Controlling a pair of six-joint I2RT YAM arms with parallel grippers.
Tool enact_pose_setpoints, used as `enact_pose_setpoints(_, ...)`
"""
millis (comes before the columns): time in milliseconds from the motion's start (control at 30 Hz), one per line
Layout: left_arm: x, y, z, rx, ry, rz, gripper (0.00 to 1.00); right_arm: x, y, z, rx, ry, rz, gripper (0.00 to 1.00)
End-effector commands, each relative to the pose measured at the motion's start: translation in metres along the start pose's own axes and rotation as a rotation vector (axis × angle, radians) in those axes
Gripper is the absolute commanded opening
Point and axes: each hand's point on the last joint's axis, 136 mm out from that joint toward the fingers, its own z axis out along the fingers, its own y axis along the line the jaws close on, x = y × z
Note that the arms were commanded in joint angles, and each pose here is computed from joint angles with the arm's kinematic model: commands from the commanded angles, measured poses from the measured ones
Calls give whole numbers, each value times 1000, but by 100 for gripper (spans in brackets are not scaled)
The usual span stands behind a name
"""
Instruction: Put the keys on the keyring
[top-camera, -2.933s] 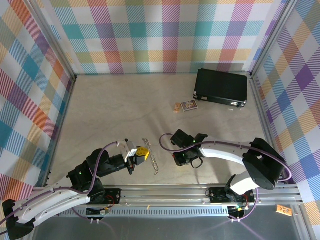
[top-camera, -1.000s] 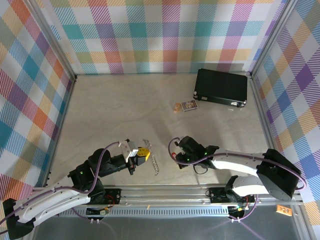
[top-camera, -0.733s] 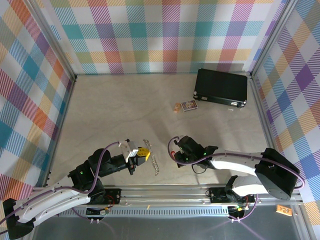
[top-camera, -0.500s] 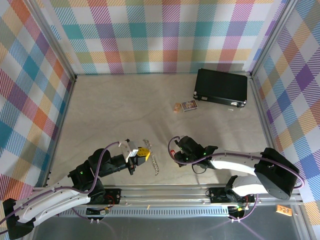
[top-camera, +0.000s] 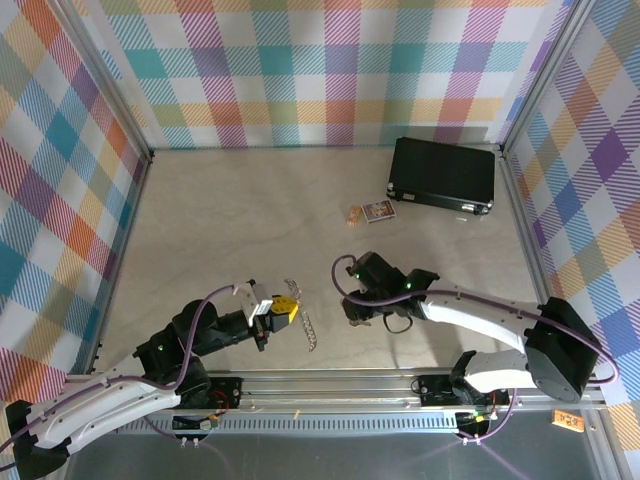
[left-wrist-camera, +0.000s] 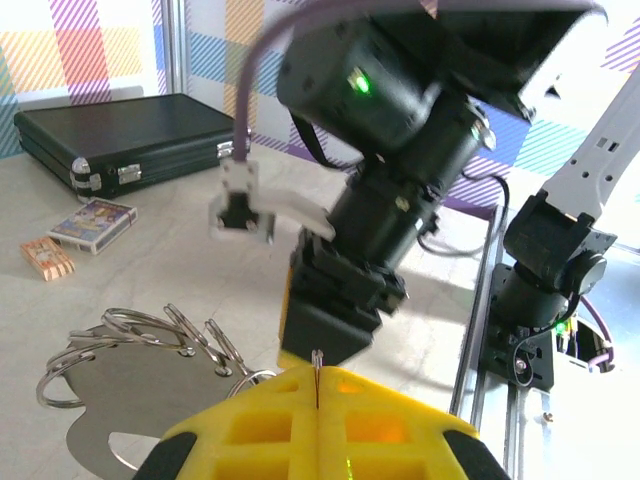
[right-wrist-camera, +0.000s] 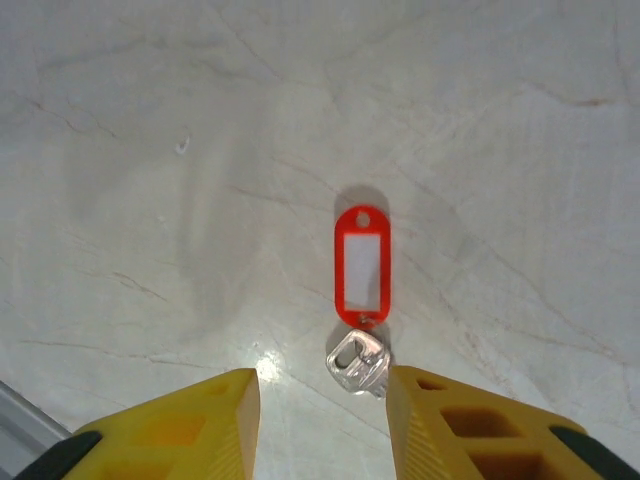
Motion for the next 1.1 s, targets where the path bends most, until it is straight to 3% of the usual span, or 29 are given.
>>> enact_pose_setpoints(0,-17,-6,-5,26,-72,0,0,15,-4,-3,-52,146,19,39)
enact_pose_setpoints(433,-18,-6,-7,23,-77,3,0,24,-8,34,-178,302,87,35)
enact_pose_setpoints(1067,-16,-6,-3,27,-68,-3,0,35,-17,57,-168,330,85,23)
